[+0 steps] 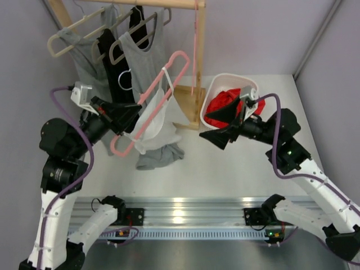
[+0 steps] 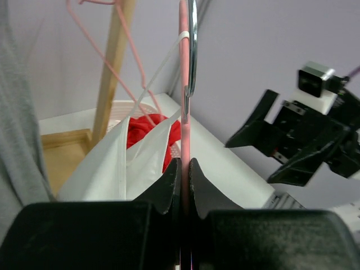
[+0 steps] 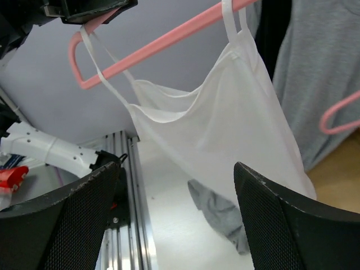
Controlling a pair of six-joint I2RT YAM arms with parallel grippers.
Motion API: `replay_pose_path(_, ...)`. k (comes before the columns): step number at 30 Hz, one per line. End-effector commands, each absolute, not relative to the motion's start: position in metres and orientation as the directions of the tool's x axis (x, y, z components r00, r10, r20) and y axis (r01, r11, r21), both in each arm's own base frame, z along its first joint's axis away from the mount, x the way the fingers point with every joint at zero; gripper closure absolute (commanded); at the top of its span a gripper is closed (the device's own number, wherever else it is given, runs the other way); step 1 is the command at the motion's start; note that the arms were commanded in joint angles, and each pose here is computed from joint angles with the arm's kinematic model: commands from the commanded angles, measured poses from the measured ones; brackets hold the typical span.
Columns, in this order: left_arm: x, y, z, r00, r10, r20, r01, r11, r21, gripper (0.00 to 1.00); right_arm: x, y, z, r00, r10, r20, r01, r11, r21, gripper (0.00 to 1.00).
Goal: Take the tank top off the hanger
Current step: Pick up the hanger from the clothesline, then remove the tank top from the hanger.
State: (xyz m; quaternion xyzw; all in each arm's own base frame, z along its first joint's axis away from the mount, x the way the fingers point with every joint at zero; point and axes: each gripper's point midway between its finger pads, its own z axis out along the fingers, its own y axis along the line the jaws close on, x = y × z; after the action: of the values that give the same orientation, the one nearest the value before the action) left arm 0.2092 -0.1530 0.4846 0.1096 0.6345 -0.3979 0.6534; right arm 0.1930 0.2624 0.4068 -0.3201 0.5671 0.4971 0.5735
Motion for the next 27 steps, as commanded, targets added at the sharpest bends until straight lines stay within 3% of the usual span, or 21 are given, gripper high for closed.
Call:
replay_pose_path(1, 0.153, -0.169, 0.508, -0.121, -0.395, -0.910, 0.808, 0.494, -0.322, 1.00, 0.172, 0.278, 0.444, 0.053, 0.269, -0.962, -0.969, 0.247, 0.016, 0.18)
replay_pose_path(9, 0.086, -0.170, 0.523, -0.111, -0.371, -0.922, 0.895, 0.366, -0.254, 1.00, 0.157, 0.295, 0.452, 0.095, 0.357, -0.929, -0.960, 0.281, 0.010, 0.17)
replay_pose_path(19, 0.076, -0.174, 0.513, -0.156, -0.346, -0.925, 0.910, 0.314, -0.271, 1.00, 0.128, 0.332, 0.453, 0.055, 0.321, -0.946, -0.985, 0.171, 0.001, 0.19)
replay_pose_path(20, 0.076, -0.174, 0.512, -0.157, -0.345, -0.925, 0.910, 0.314, -0.272, 1.00, 0.125, 0.334, 0.453, 0.050, 0.318, -0.947, -0.987, 0.163, 0.003, 0.33)
replay_pose_path(22, 0.076, -0.174, 0.511, -0.161, -0.344, -0.925, 0.910, 0.311, -0.274, 1.00, 0.128, 0.337, 0.449, 0.037, 0.303, -0.952, -0.985, 0.173, 0.017, 0.49)
replay_pose_path(23, 0.076, -0.175, 0.510, -0.165, -0.340, -0.926, 0.911, 0.307, -0.275, 1.00, 0.131, 0.337, 0.448, 0.033, 0.300, -0.953, -0.981, 0.193, 0.027, 0.66)
replay_pose_path(26, 0.076, -0.176, 0.507, -0.174, -0.332, -0.927, 0.912, 0.300, -0.279, 1.00, 0.134, 0.331, 0.449, 0.028, 0.307, -0.951, -0.975, 0.219, 0.042, 0.94)
replay_pose_path(27, 0.077, -0.176, 0.505, -0.178, -0.331, -0.927, 0.911, 0.300, -0.282, 1.00, 0.136, 0.328, 0.451, 0.031, 0.316, -0.948, -0.970, 0.239, 0.048, 0.97)
